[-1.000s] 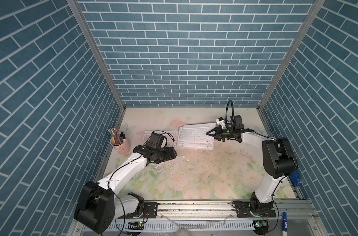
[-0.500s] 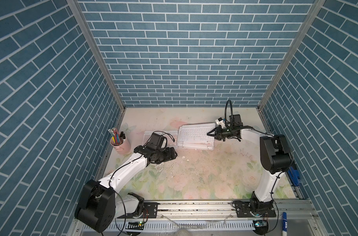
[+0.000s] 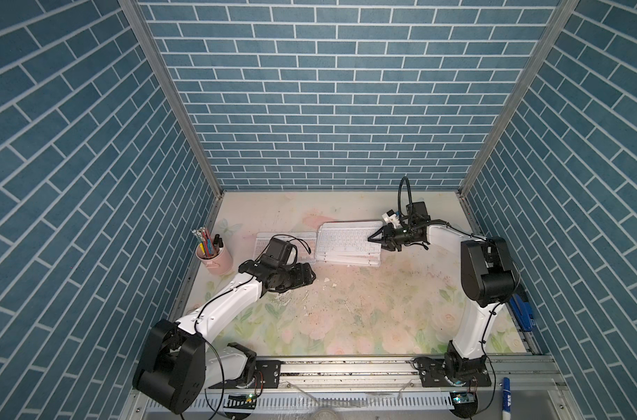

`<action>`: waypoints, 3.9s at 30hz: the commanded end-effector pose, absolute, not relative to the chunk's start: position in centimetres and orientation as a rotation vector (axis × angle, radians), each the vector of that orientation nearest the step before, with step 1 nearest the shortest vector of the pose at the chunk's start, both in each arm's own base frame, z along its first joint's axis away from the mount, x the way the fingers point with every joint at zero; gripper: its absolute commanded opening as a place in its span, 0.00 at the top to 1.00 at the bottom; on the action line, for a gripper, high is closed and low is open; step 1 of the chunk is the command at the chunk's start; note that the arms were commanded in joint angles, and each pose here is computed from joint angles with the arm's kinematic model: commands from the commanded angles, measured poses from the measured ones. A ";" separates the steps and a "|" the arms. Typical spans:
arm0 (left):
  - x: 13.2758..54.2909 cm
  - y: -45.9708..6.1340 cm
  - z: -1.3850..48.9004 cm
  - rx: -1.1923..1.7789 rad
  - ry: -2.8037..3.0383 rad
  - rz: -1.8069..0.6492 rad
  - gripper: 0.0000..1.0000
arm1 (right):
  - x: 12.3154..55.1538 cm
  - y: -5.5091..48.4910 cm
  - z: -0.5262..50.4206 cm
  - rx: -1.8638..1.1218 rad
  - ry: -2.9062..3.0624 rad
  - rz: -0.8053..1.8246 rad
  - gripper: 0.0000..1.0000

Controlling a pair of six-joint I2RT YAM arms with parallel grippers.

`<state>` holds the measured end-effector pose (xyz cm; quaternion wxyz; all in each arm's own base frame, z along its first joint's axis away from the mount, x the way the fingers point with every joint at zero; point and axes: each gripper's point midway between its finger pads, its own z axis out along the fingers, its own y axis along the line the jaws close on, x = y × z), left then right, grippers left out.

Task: Stack the numeric keypads
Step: Place the numeric keypad at the numeric keypad, then move the numeric keypad to the center of the board.

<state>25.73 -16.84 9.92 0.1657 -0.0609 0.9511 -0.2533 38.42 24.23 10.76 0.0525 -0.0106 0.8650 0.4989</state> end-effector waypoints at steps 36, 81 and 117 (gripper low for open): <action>25.2 -15.9 9.8 -0.177 2.701 -0.683 0.19 | 39.9 19.2 8.0 0.049 2.817 1.039 0.52; 34.9 -10.9 -0.7 -0.361 2.934 -0.300 0.21 | 36.3 18.3 16.0 0.055 2.598 1.078 0.55; 27.2 -14.9 4.5 -0.191 2.902 -0.253 0.19 | 32.5 24.1 15.1 -0.136 2.653 1.102 0.56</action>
